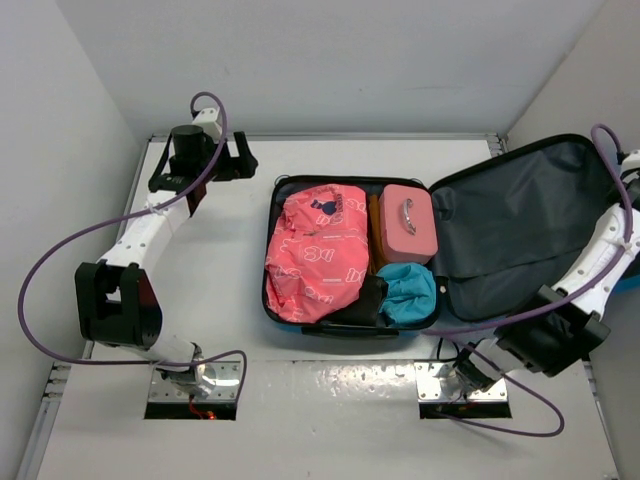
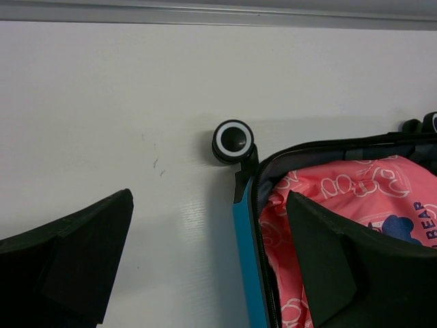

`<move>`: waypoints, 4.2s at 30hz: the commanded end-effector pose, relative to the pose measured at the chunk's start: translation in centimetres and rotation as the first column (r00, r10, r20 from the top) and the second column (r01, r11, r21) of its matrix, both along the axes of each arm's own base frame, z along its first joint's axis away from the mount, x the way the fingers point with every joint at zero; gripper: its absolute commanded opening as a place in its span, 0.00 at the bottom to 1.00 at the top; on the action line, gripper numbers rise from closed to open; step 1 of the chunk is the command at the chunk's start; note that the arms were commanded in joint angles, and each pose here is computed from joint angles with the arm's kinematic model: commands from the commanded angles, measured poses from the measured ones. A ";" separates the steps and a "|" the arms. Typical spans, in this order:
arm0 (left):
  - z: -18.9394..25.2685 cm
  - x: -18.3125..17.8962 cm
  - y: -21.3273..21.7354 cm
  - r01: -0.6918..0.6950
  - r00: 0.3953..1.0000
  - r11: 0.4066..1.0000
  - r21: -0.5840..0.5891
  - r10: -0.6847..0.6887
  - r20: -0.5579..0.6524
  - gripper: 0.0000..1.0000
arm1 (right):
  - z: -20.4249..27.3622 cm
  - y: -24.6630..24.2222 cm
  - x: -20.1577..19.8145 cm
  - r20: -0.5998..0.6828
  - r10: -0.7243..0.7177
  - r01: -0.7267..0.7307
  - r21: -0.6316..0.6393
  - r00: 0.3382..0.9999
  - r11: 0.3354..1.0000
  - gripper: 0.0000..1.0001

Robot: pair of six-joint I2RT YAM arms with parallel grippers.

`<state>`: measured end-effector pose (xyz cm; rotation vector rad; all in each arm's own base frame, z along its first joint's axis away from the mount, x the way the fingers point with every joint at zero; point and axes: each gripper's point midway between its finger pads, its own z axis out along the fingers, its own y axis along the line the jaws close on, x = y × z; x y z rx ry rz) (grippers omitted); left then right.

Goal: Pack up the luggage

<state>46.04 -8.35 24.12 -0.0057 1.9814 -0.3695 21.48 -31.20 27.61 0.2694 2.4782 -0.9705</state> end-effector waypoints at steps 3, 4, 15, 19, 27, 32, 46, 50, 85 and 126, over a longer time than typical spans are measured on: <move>1.8 0.9 1.3 -0.056 0.998 0.998 -0.016 0.057 0.038 0.99 | -0.7 -1.3 1.2 0.034 -0.013 0.013 0.004 0.999 1.000 0.30; 1.1 1.0 2.1 -0.086 0.996 0.996 -0.037 0.087 0.007 0.99 | -0.9 -1.4 1.4 0.038 -0.017 0.017 0.004 0.999 1.000 0.14; -6.6 -2.5 6.8 -0.270 0.932 0.960 -0.073 0.241 -0.272 0.99 | 11.6 9.1 7.7 0.387 0.237 -0.219 -0.092 0.891 0.972 0.00; -10.4 -4.9 6.9 -0.273 0.890 0.961 -0.044 0.234 -0.391 0.99 | 18.4 14.3 10.0 0.521 0.357 -0.322 -0.160 0.775 0.933 0.00; -15.5 -10.0 5.0 -0.257 0.826 0.962 -0.088 0.172 -0.537 0.99 | 22.5 33.8 12.7 0.700 0.619 -0.753 -0.177 0.356 0.633 0.00; -15.5 -10.4 4.0 -0.238 0.832 0.966 -0.105 0.147 -0.535 0.99 | 17.8 47.1 11.7 0.682 0.713 -0.940 -0.113 0.162 0.322 0.00; -16.2 -10.5 2.1 -0.205 0.833 0.968 -0.142 0.097 -0.545 0.99 | 17.7 72.2 0.6 0.752 0.609 -0.954 -0.090 -0.253 -0.286 0.37; -14.9 -9.4 1.3 -0.181 0.853 0.972 -0.149 0.080 -0.516 0.99 | 22.5 63.7 9.5 0.760 0.648 -0.973 -0.188 -0.059 0.132 0.49; -8.6 -10.9 -0.1 0.041 0.915 0.988 0.147 0.022 -0.402 0.78 | -2.6 27.4 8.7 0.405 0.408 -0.554 0.369 0.819 0.746 0.52; -0.9 -1.7 10.5 -0.190 0.973 0.982 0.014 0.190 -0.127 0.98 | -13.7 16.2 6.4 0.109 0.199 -0.227 0.484 0.974 0.845 0.70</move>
